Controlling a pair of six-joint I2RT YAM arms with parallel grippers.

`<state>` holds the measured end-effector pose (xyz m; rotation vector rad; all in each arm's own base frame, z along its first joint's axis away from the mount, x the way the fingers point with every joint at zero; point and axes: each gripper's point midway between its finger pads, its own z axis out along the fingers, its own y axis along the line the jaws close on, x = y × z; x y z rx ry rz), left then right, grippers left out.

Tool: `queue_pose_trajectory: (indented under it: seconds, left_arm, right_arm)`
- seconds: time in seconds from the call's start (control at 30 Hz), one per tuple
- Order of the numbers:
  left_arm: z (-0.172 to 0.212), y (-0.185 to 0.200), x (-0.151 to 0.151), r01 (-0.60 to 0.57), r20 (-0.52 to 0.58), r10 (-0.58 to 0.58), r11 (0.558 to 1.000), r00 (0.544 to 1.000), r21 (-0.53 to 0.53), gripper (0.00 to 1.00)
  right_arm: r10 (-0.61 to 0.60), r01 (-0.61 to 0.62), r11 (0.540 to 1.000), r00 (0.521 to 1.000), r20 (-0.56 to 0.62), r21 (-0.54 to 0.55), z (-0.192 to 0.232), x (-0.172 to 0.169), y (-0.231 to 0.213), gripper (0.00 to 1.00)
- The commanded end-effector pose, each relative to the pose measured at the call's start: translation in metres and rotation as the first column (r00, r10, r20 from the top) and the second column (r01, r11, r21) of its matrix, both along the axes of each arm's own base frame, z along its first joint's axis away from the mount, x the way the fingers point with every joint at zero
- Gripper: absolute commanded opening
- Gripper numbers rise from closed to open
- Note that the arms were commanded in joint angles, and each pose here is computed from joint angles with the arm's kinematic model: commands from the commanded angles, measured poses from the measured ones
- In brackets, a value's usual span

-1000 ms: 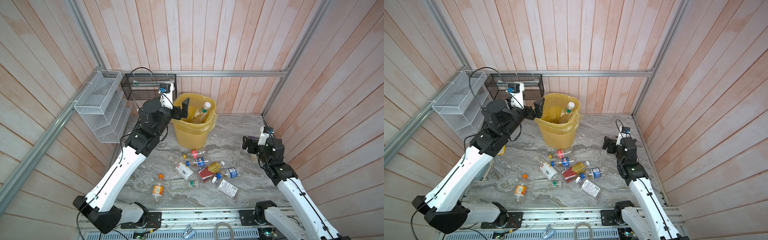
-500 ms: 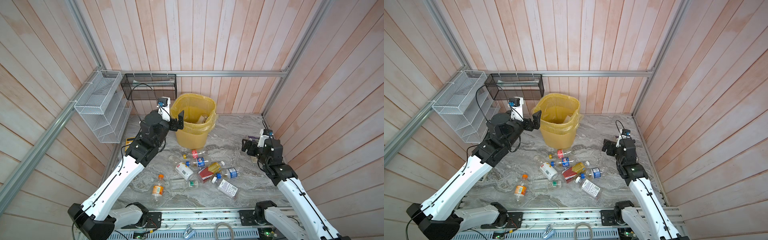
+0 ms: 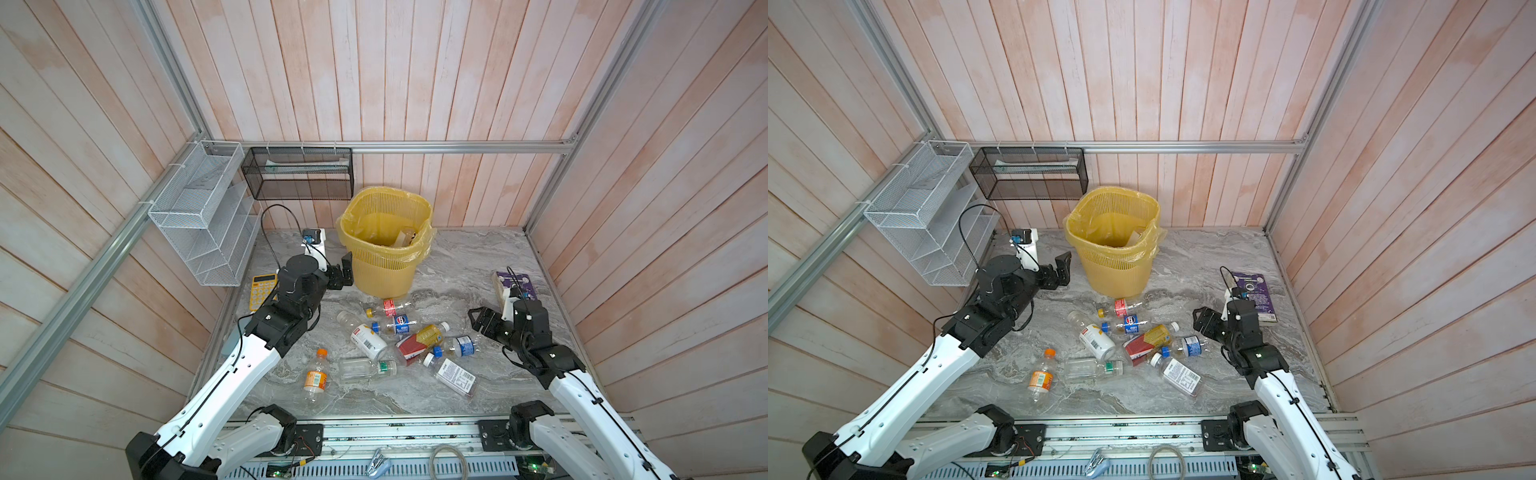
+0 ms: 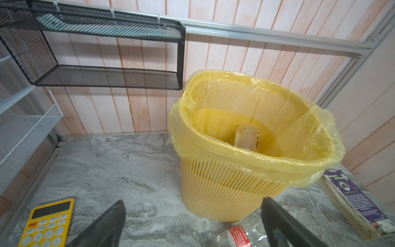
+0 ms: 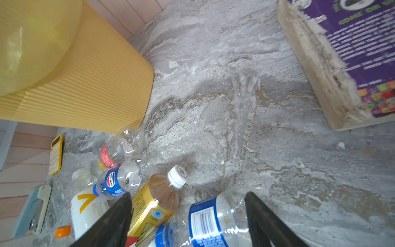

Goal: Throw the plastic bottles in the bin
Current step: 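Lift the green-label bottle with the left gripper and drop it into the bin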

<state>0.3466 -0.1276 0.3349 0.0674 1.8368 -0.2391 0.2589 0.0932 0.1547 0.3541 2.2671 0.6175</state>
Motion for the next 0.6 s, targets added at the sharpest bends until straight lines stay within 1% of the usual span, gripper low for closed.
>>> queue_pose_trajectory:
  seconds: [0.0,0.17,0.27,0.43,0.57]
  left_arm:
    - [-0.013,0.009,-0.001,-0.009,-0.047,0.007,0.998,0.999,-0.058,1.00]
    - [-0.013,0.011,-0.005,0.002,-0.047,-0.005,0.998,0.999,-0.060,1.00]
    - [-0.015,0.012,-0.007,0.006,-0.056,-0.009,0.999,0.998,-0.053,1.00]
    - [-0.015,0.016,-0.011,-0.003,-0.058,0.000,0.999,0.998,-0.049,1.00]
    - [-0.015,0.019,-0.014,-0.010,-0.059,0.006,0.999,0.998,-0.053,1.00]
  right_arm:
    - [0.067,-0.066,0.998,0.995,-0.073,0.009,-0.018,-0.022,0.016,0.83]
    - [0.155,-0.156,0.988,0.983,-0.096,0.002,-0.025,-0.045,0.038,0.82]
    - [0.195,-0.194,0.981,0.975,-0.110,0.021,-0.032,-0.056,0.046,0.83]
    - [0.264,-0.261,0.965,0.955,-0.135,0.041,-0.046,-0.068,0.063,0.85]
    - [0.307,-0.313,0.950,0.937,-0.165,-0.008,-0.060,-0.076,0.072,0.88]
